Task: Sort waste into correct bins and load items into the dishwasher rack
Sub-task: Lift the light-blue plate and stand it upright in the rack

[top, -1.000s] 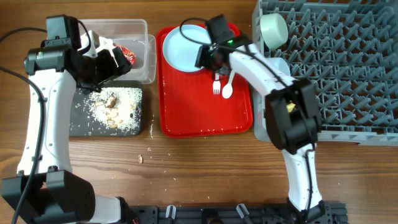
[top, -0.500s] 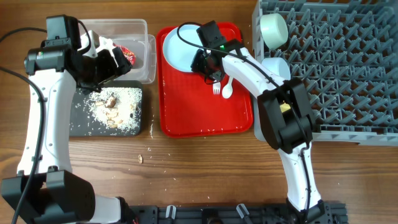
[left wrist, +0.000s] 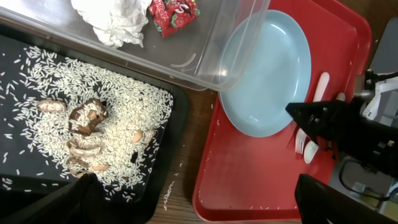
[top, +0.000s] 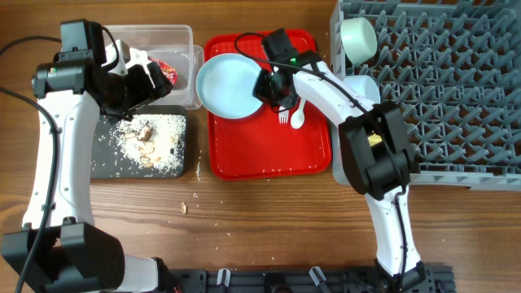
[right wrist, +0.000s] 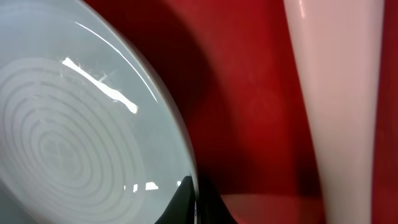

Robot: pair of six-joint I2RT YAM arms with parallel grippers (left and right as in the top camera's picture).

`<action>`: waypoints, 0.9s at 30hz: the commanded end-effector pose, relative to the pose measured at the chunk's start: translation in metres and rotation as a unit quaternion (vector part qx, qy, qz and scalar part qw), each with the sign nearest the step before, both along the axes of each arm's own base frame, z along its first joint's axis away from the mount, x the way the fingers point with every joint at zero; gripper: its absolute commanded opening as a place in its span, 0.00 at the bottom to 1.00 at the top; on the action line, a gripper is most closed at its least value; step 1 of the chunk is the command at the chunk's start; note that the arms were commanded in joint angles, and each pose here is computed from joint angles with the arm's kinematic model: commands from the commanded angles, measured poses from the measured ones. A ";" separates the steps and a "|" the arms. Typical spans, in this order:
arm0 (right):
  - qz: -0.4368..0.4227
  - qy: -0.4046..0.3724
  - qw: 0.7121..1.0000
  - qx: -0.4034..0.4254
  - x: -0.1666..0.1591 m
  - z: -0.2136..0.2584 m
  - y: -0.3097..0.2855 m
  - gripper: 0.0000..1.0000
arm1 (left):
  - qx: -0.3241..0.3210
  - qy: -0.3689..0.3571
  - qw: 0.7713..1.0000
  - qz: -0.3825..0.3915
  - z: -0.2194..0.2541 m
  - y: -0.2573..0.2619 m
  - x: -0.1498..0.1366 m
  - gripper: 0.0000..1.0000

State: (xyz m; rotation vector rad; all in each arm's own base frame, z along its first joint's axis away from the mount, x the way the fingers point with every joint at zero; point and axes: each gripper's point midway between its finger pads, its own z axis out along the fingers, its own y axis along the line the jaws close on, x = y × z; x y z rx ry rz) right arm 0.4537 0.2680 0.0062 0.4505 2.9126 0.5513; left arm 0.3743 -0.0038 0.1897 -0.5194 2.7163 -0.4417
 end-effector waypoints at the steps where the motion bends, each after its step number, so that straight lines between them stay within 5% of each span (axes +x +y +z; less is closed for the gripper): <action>1: 0.060 -0.075 0.995 -0.007 0.016 0.054 -0.019 0.05 | 0.006 -0.016 1.000 0.000 0.011 0.002 0.001 1.00; 9: 0.019 -0.261 0.955 -0.142 0.028 0.225 -0.130 0.04 | 0.006 -0.016 1.000 0.000 0.011 0.002 0.001 1.00; 15: -0.139 -0.328 0.851 -0.386 -0.008 0.337 -0.278 0.04 | 0.006 -0.016 1.000 0.000 0.011 0.002 0.001 1.00; 20: -0.137 -0.270 0.799 -0.520 -0.030 0.348 -0.334 0.04 | 0.006 -0.016 1.000 0.000 0.011 0.002 0.001 1.00; 27: -0.084 -0.188 0.796 -0.569 -0.025 0.306 -0.359 0.04 | 0.006 -0.016 1.000 0.000 0.011 0.002 0.001 1.00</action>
